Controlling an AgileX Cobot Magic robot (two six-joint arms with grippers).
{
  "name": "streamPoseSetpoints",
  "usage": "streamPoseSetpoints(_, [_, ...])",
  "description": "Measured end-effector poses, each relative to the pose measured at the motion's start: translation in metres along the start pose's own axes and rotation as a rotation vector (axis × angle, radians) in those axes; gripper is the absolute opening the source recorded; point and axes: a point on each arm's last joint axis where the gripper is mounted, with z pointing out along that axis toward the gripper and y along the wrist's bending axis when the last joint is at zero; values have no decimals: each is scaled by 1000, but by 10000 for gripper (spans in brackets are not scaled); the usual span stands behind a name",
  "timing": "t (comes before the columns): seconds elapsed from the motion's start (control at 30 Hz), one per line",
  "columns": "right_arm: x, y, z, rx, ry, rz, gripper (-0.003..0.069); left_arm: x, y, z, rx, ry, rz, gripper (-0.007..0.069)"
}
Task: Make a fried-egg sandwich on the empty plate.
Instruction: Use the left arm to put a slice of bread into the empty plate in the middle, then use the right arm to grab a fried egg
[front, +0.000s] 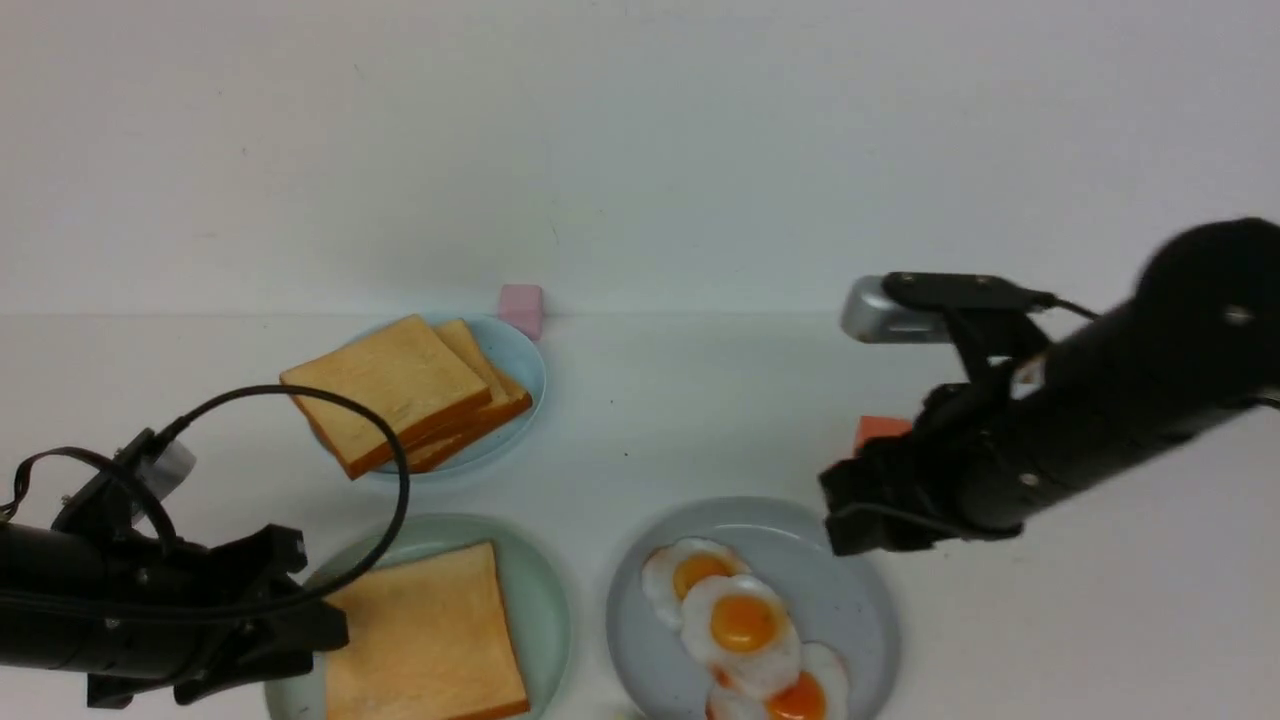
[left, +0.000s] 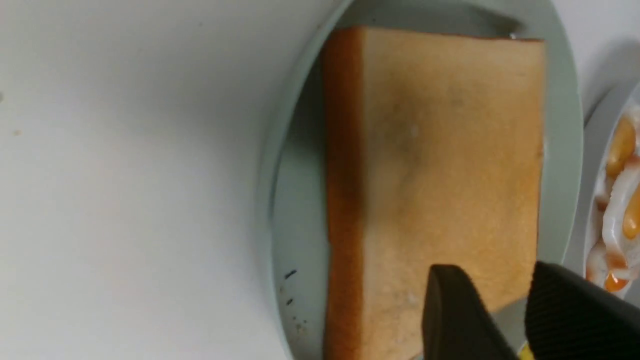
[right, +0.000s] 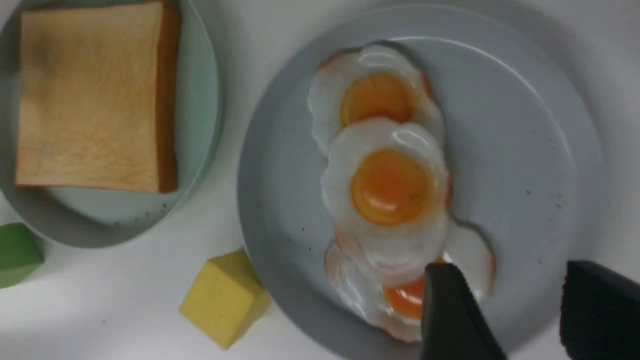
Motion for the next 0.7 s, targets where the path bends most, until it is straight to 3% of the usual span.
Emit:
streamPoseSetpoints(0.13, [-11,-5,24,-48,91,-1,335,-5,-7,-9,-11,-10,35,323])
streamPoseSetpoints(0.33, [-19,-33,59,-156,168,23,335,-2,-46,-52,97,-39,196,316])
streamPoseSetpoints(0.57, [-19,-63,80,-292,171,83,335,52,-97,-93,111,-96,621,215])
streamPoseSetpoints(0.7, [-20,-64,87,-328,158,82,335,76,-111,-109,88,-149,762,163])
